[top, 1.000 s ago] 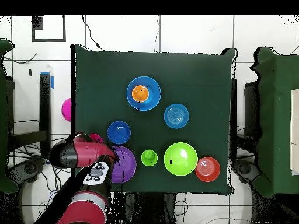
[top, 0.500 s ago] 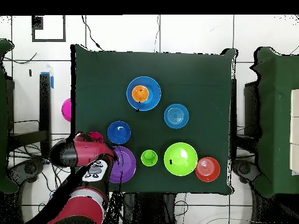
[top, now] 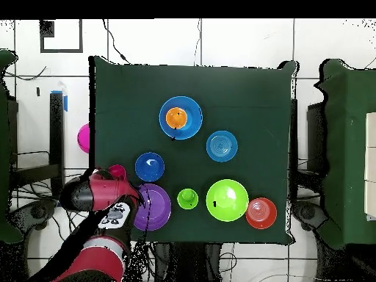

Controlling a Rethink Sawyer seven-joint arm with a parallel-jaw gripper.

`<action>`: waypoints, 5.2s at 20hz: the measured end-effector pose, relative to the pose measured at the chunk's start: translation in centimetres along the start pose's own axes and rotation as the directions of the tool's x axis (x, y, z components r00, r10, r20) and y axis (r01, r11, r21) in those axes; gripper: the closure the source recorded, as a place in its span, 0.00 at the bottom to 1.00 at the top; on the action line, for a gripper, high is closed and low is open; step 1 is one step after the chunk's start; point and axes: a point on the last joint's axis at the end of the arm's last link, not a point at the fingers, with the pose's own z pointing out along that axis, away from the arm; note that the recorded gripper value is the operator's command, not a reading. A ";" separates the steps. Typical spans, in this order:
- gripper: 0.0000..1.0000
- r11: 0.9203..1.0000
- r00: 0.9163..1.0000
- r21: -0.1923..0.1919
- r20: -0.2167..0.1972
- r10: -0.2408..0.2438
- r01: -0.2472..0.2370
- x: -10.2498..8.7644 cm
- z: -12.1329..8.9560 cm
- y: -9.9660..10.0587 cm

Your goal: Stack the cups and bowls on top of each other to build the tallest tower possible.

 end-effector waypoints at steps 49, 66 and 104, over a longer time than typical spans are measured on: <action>0.00 0.999 0.998 -0.051 0.068 0.013 -0.009 -2.9 -4.2 1.5; 0.00 0.998 0.996 -0.031 0.070 0.050 -0.048 -4.2 -2.0 -0.8; 0.00 0.999 0.998 -0.042 0.054 0.030 -0.027 -3.1 -5.2 0.4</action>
